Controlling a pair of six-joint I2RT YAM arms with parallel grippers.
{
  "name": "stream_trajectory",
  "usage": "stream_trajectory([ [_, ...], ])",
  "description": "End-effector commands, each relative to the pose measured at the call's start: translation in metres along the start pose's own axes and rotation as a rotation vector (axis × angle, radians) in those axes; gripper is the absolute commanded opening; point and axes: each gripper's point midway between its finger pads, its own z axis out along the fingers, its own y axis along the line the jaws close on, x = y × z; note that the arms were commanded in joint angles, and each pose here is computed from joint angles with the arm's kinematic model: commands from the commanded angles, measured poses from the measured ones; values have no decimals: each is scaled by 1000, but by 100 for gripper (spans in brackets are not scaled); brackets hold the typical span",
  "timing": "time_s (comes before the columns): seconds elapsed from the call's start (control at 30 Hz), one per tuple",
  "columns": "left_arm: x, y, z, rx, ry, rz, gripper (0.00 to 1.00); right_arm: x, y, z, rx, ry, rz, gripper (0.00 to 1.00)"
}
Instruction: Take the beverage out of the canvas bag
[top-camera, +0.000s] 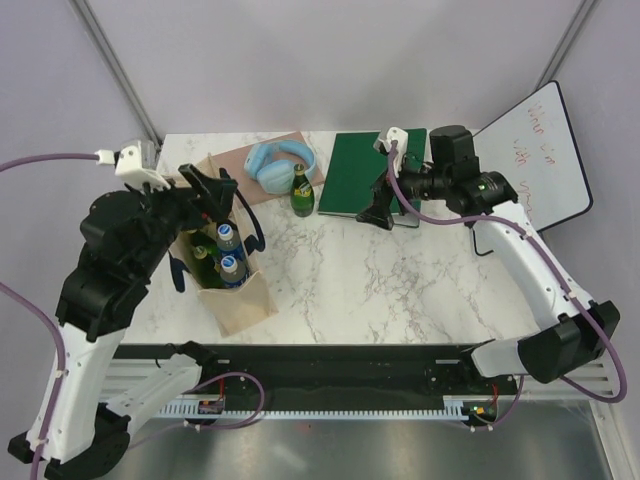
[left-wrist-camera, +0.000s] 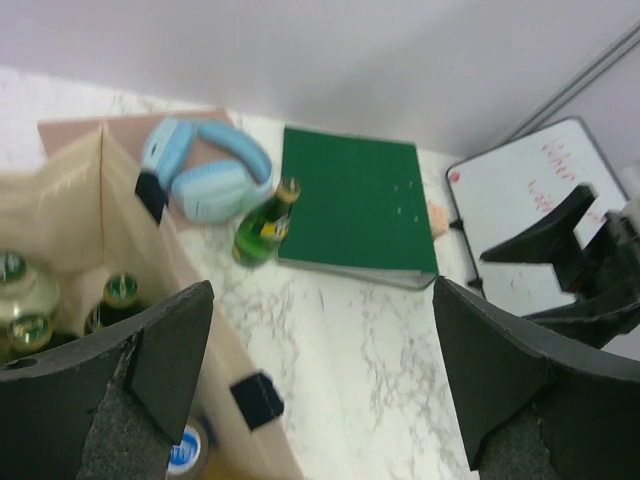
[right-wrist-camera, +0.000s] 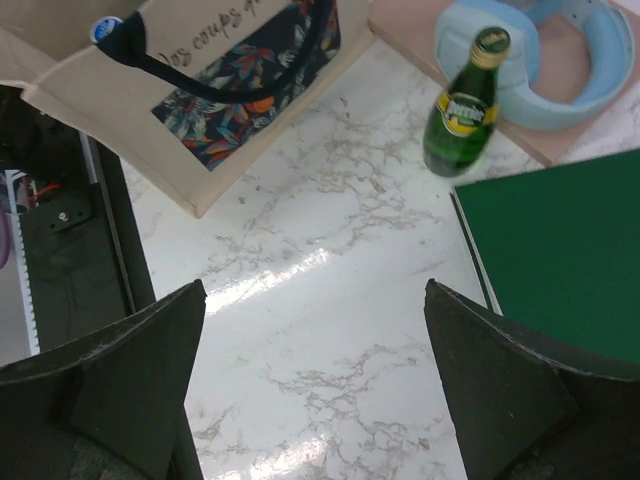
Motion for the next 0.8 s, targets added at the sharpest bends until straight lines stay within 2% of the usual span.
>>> stream_trajectory([
  [0.0,71,37,-11,-164,248,-59,97,-35,42,12,-123,-25,-76,98],
  [0.07,62,35,-17,-159,244,-30,96,-58,65,11,-190,-35,-108,98],
  [0.17,49,34,-18,-171,228,1,95,-70,103,35,-310,-15,-195,98],
  [0.3,28,35,-34,-181,139,-53,92,-81,169,72,-461,-22,-316,96],
  [0.37,17,39,-52,-192,75,-98,91,-86,183,93,-490,-40,-341,91],
  [0.5,15,54,-86,-238,34,-145,91,-88,227,124,-563,-70,-384,82],
  [0.63,21,65,-103,-271,29,-162,91,-82,243,153,-567,-57,-421,76],
  [0.77,20,73,-114,-296,7,-168,91,-71,235,190,-520,-24,-436,75],
])
